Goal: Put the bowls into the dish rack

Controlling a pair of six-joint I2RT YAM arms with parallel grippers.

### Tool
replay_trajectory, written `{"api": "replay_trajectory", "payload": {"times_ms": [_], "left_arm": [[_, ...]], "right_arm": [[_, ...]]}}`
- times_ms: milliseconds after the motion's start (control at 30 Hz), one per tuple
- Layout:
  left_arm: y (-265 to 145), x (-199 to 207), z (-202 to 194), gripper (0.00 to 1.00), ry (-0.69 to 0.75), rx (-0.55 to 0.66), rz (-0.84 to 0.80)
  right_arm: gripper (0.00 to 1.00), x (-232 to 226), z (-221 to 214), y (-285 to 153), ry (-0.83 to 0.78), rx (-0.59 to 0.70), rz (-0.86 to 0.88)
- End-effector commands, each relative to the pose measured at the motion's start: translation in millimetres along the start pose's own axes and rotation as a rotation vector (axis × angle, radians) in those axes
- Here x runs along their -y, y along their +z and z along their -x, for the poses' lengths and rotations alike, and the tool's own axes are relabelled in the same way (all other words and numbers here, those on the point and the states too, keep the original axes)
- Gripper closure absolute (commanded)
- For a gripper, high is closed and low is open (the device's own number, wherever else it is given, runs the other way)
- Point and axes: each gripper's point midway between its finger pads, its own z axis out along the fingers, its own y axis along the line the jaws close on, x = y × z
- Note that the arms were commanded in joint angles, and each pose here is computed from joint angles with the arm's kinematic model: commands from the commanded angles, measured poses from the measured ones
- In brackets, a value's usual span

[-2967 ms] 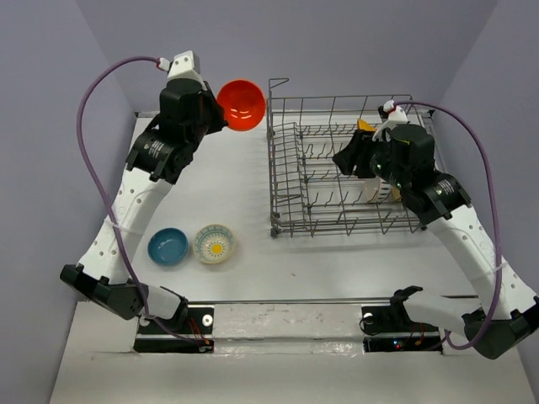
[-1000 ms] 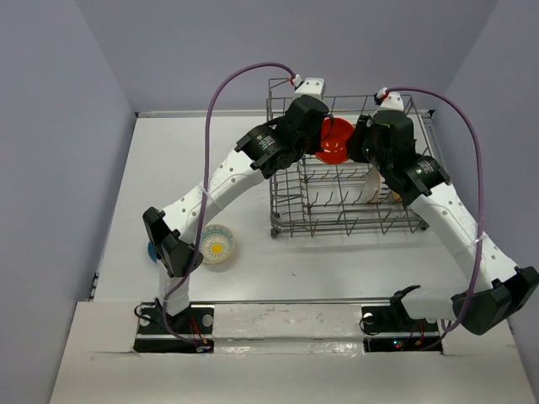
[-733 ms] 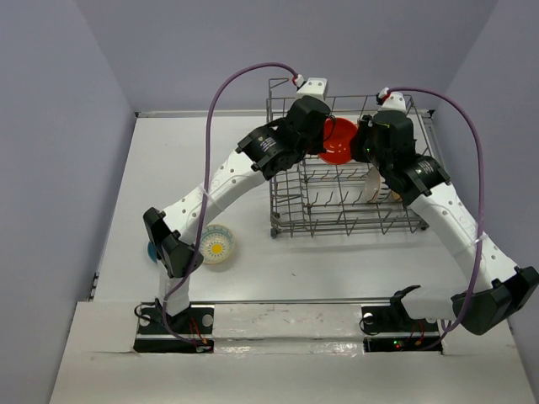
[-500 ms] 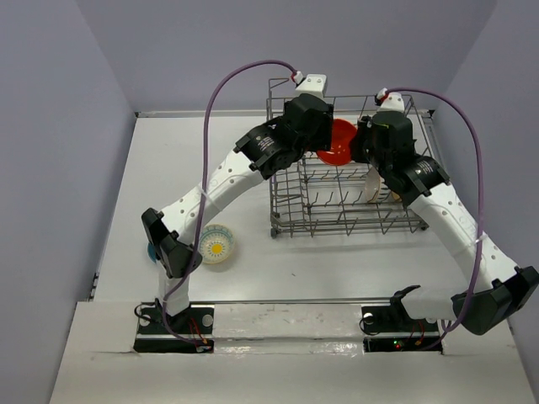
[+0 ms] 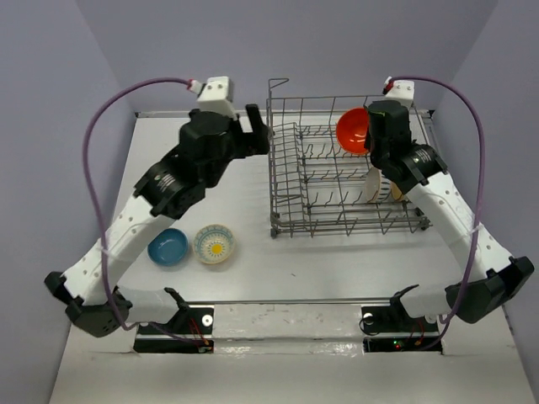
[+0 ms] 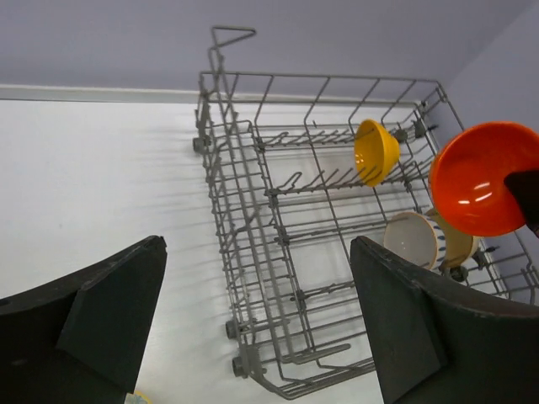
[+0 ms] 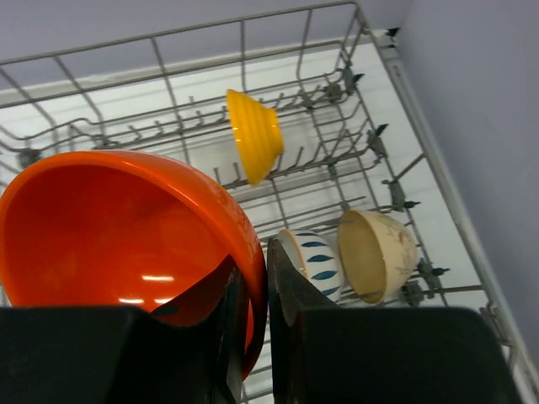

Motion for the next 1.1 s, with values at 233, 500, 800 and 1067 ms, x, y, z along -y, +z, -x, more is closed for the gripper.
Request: {"api": "replay_trajectory", "payload": {"times_ms": [233,500,800,1067], "left_arm": [[-41,-97,-19,0.01,-0.101,0.096,0.053],[-26,-134,-68,0.01,-0.103,0.019,0.063],[-15,-133,-89,0.01,-0.113,-0.019,0.018],[-13,-133,-94,0.01,-0.118,-0.027,0.014]], "right_arm": [[0.99,30,-34,39,-0.449,-0.066,-0.5],[0.99,21,-50,38,-0.707,-0.083,-0.637],[0.99,12,-59,21,-0.926,-0.081,-0.759],[0.99,14,-75,24,-0.987,-0.104,-0.763]]}}
